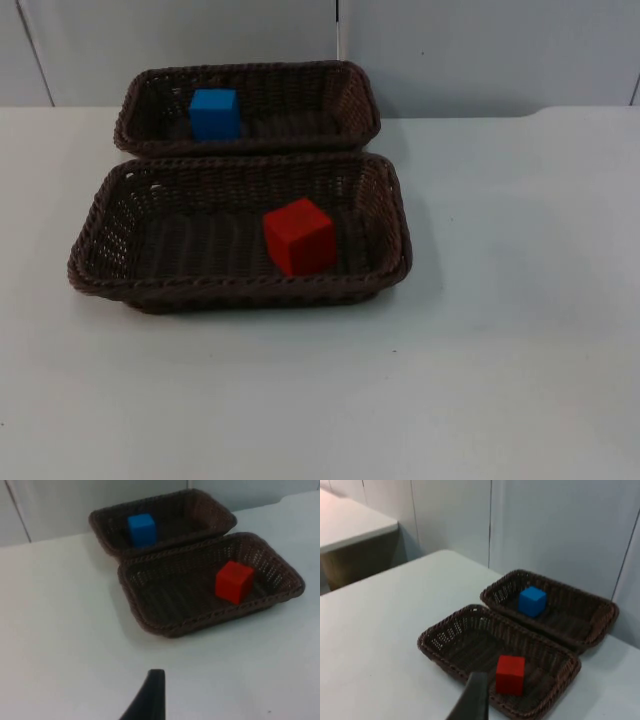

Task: Pick up one cube with the left hand and place it into the upper basket. Pick up one cube with the right hand and place it into the lower basket.

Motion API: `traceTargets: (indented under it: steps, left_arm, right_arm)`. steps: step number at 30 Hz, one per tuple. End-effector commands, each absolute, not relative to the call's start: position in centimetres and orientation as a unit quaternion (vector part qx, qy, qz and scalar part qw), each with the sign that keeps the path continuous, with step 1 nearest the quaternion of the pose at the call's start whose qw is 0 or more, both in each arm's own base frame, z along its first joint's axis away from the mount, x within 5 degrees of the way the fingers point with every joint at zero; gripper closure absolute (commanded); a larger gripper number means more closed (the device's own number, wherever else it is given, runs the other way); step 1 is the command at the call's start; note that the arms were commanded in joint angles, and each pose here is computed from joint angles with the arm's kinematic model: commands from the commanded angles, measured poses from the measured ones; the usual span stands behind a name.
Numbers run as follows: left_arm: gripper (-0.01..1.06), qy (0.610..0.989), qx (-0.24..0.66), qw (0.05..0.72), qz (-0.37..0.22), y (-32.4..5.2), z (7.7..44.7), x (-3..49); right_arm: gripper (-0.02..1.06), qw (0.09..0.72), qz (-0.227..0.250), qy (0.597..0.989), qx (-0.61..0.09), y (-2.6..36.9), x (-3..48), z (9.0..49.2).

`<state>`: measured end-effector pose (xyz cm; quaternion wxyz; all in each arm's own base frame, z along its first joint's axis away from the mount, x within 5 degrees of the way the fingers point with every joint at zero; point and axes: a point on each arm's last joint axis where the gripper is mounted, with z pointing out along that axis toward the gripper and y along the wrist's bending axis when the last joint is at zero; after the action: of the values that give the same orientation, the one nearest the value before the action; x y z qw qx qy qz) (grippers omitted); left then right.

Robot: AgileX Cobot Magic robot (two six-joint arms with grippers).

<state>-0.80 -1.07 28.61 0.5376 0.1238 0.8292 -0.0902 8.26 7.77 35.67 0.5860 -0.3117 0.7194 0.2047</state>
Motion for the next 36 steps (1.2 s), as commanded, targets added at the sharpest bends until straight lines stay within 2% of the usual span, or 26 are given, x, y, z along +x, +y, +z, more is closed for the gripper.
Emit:
traceTargets:
  steps: [1, 6, 14, 24, 28, 31, 36]
  left_arm:
    - [0.15, 0.838, 0.106, 0.529, -0.088, -0.9, 28.3, -0.8]
    - [0.15, 0.853, 0.092, 0.509, -0.074, -0.5, 27.5, -0.6]
    - [0.15, 0.853, 0.091, 0.509, -0.073, -0.5, 27.5, -0.6]
    - [0.15, 0.853, 0.091, 0.509, -0.073, -0.5, 27.5, -0.6]
    - [0.15, 0.853, 0.091, 0.509, -0.073, -0.5, 27.5, -0.6]
    - [0.15, 0.853, 0.091, 0.509, -0.073, -0.5, 27.5, -0.6]
    - [0.15, 0.853, 0.092, 0.509, -0.073, -0.5, 27.5, -0.6]
  right_arm:
    - [0.23, 0.593, 0.196, 0.714, -0.316, 6.9, 7.5, 35.4]
    - [0.23, 0.607, 0.195, 0.707, -0.306, 4.4, 5.3, 35.6]
    - [0.23, 0.614, 0.187, 0.707, -0.299, 1.9, 3.1, 35.2]
    - [0.23, 0.568, 0.166, 0.748, -0.301, -0.5, 1.0, 33.3]
    - [0.23, 0.559, 0.181, 0.752, -0.297, -1.3, -0.1, 32.7]
    - [0.23, 0.557, 0.209, 0.744, -0.305, -2.1, -1.5, 32.0]
    - [0.23, 0.519, 0.205, 0.766, -0.318, -2.0, -1.7, 31.1]
